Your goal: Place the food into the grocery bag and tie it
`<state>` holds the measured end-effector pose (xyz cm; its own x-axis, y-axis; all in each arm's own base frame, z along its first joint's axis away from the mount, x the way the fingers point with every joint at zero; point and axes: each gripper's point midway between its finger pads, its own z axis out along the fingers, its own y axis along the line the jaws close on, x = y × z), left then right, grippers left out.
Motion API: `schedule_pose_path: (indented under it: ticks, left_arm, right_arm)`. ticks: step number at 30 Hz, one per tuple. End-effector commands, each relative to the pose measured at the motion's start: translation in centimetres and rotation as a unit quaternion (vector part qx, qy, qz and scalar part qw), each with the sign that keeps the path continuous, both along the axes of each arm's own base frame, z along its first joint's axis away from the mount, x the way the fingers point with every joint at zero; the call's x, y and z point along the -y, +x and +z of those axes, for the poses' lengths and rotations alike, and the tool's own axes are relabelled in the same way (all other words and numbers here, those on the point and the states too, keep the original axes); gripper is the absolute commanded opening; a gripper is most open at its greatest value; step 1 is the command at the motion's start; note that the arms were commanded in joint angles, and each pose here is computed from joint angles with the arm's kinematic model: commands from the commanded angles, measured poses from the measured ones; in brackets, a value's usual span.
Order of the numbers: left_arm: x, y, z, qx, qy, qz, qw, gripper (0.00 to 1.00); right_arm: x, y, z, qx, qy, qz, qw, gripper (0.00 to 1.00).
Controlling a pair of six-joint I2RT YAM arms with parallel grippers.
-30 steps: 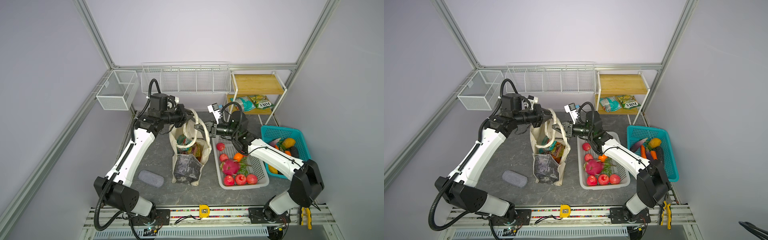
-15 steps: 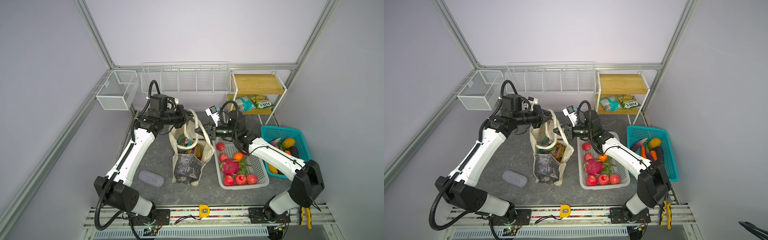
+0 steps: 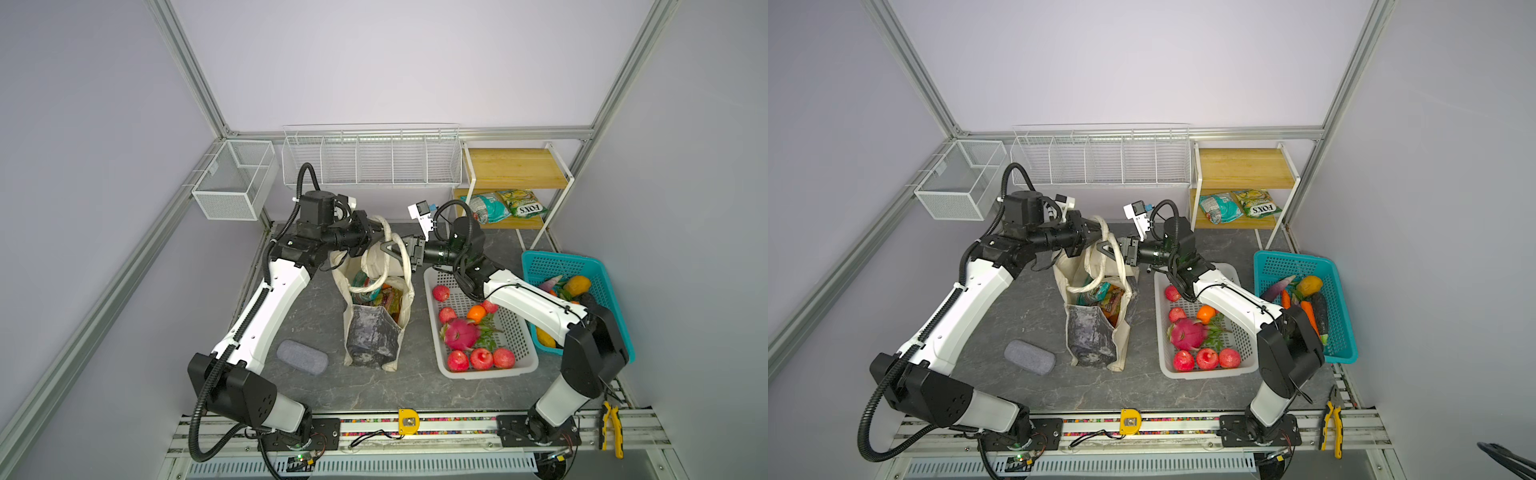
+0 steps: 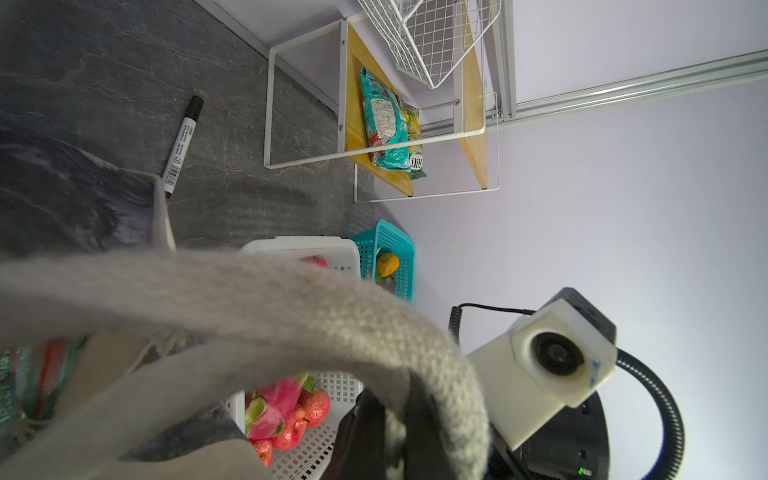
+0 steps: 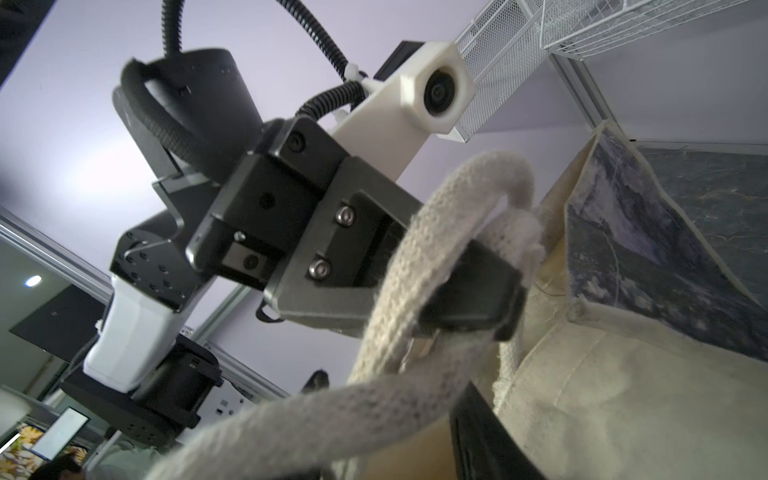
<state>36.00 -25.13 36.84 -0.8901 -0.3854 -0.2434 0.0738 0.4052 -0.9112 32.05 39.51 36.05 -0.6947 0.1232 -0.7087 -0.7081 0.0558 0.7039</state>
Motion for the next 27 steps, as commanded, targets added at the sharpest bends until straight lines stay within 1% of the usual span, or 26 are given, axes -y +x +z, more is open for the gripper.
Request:
schedule_pose_path:
  ticks: [1, 5, 8, 9, 13, 15, 19, 20, 27]
  left_arm:
    - [0.2, -0.8, 0.2, 0.001, -0.003, -0.007, 1.0, 0.0]
    - [0.2, -1.0, 0.0, 0.0, -0.002, -0.01, 1.0, 0.0]
    - [0.2, -1.1, -0.2, -0.001, -0.001, -0.011, 1.0, 0.0]
    - [0.2, -1.2, -0.1, -0.001, 0.0, -0.011, 1.0, 0.0]
    - [0.1, -1.3, -0.2, 0.0, 0.002, -0.012, 1.0, 0.0]
    - [0.0, -1.4, 0.0, 0.002, 0.002, -0.01, 1.0, 0.0]
    - [-0.2, -1.0, 0.3, 0.006, -0.001, -0.006, 1.0, 0.0]
    - [-0.2, -0.9, 0.5, 0.008, -0.003, -0.006, 1.0, 0.0]
    - [-0.6, -0.4, 1.4, 0.011, -0.02, 0.001, 1.0, 0.0]
  right_arm:
    - [0.2, 0.9, 3.5, 0.006, 0.058, -0.016, 0.998, 0.52]
    - [-0.1, 1.6, 3.8, -0.006, 0.068, -0.022, 0.997, 0.55]
    - [-0.1, 2.0, 3.7, -0.014, 0.069, -0.026, 0.997, 0.53]
    - [0.0, 2.2, 3.6, -0.016, 0.07, -0.029, 0.997, 0.5]
    - [0.0, 2.3, 3.1, -0.022, 0.065, -0.027, 0.997, 0.29]
    - [0.0, 2.1, 2.6, -0.022, 0.057, -0.022, 0.998, 0.21]
    - [0.0, 1.0, 1.2, -0.012, 0.025, -0.006, 1.0, 0.09]
    - [0.0, 0.7, 0.8, -0.01, 0.015, -0.002, 1.0, 0.07]
    - [0.8, -0.7, -2.5, 0.007, -0.065, 0.006, 0.998, 0.07]
